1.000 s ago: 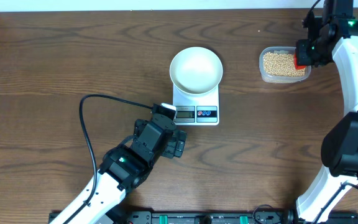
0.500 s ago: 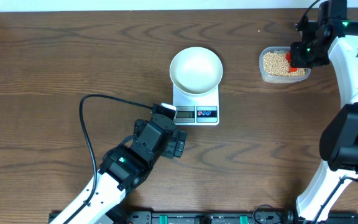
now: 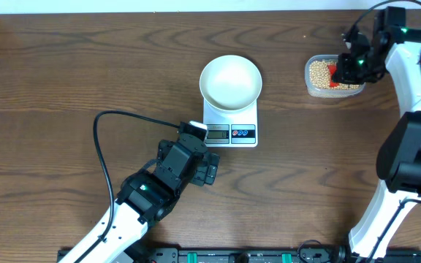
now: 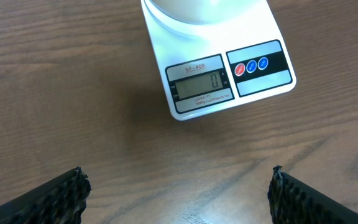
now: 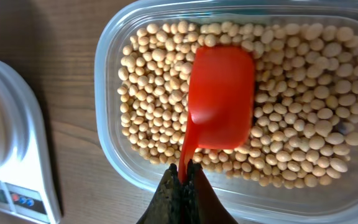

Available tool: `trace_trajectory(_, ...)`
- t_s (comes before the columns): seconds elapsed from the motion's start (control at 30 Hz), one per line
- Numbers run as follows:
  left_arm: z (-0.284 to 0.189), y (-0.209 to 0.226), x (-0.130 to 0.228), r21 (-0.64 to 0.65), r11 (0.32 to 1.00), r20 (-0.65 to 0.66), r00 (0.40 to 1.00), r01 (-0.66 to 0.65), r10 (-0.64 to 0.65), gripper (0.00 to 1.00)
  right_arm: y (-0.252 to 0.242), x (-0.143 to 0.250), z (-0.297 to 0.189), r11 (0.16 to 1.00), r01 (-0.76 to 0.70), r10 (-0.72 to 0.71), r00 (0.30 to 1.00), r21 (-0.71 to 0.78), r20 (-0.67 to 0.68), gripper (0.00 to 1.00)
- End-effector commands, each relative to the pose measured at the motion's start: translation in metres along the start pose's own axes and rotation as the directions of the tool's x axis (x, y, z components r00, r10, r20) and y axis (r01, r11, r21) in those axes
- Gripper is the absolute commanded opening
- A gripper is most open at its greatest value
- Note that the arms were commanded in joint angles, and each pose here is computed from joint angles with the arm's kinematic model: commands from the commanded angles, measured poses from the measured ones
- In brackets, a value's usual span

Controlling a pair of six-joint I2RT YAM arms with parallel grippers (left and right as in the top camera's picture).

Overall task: Scoop item into bowl and weigh 50g on scale
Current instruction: 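Lower the scoop into the soybeans with the right gripper, then scoop soybeans and lift the filled scoop with the right gripper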

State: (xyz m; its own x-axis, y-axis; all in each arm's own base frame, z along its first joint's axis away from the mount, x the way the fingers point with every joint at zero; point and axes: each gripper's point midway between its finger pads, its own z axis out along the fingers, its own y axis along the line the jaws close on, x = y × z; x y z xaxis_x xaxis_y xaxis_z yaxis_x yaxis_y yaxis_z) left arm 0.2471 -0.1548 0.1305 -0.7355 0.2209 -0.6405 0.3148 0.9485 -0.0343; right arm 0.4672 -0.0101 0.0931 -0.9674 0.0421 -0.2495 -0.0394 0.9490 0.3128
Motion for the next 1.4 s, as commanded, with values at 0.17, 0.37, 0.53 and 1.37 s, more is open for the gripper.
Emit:
trace_trajectory(0.17,0.0,0.002,-0.002,-0.016,1.0,0.009,1.0,0.001,-0.001,0.94,-0.004,0.013,0.002,0.964,-0.146,0.139,0.989,-0.221,-0.044,0.01)
trace_trajectory(0.37,0.0,0.002,-0.002,-0.016,1.0,0.009,1.0,0.001,-0.001,0.94,-0.013,0.025,0.006,0.952,-0.192,0.181,0.981,-0.239,-0.07,0.01)
trace_trajectory(0.53,0.0,0.002,-0.002,-0.016,1.0,0.009,1.0,0.001,-0.001,0.94,-0.014,0.034,0.018,0.943,-0.224,0.207,0.974,-0.247,-0.094,0.01)
trace_trajectory(1.37,0.0,0.002,-0.002,-0.016,1.0,0.009,1.0,0.001,-0.001,0.94,-0.021,0.021,-0.007,0.826,-0.242,0.28,0.96,-0.51,-0.002,0.01)
